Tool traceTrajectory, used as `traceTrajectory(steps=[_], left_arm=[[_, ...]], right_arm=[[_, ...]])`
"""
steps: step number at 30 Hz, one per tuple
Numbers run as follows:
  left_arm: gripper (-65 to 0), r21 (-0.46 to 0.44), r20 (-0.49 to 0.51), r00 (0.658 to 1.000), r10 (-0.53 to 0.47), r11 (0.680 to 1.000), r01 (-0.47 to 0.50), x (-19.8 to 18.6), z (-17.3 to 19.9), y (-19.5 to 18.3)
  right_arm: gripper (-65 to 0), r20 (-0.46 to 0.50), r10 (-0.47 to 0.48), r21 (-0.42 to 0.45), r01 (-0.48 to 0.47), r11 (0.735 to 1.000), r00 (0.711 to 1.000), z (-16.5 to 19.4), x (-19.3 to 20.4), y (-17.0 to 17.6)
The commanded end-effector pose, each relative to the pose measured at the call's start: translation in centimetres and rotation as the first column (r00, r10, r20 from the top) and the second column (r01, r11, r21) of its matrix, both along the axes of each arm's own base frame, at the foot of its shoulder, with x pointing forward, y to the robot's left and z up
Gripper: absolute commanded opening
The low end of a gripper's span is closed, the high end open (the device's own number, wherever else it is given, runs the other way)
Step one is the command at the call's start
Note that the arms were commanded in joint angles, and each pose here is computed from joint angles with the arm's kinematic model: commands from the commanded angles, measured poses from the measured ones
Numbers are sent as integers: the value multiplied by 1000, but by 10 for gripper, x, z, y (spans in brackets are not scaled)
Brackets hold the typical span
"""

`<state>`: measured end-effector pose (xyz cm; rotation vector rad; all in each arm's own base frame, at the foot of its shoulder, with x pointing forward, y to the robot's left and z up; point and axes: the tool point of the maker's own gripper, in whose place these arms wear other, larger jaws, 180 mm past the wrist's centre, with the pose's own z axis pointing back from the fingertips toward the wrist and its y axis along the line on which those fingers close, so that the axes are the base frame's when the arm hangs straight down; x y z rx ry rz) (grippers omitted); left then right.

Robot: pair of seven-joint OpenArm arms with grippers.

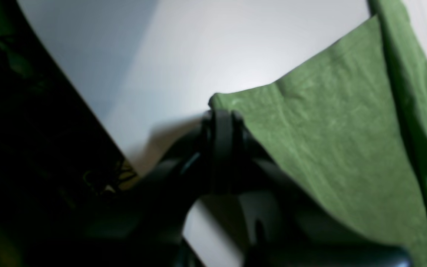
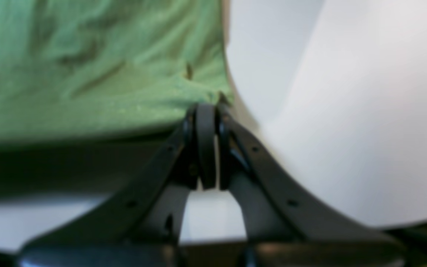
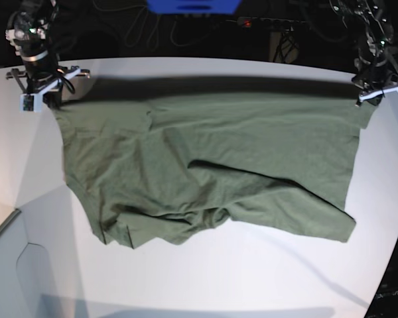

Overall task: Layout the t-shirt on the table in an organized manner, then fold the t-shirt properly
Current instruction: 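Lay the shirt down on the table and release both grippers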

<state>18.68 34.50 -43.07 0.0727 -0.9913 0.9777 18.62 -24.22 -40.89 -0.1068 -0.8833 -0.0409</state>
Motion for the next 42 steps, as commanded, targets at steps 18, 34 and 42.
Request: traceTrajectory(steps=[18, 34, 42], left_arm=[[-517, 43, -32, 999, 4, 999, -3, -25, 4, 10], [-515, 6, 110, 992, -67, 998, 67, 69, 44, 7], [-514, -140, 127, 988, -90, 984, 107, 120, 29, -15]], right_arm=[[-570, -62, 40, -14, -40, 999, 997, -4, -36, 1], [-518, 122, 92, -42, -88, 995, 988, 36, 66, -14], [-297, 46, 176, 11, -177, 984, 983, 20, 168, -16]])
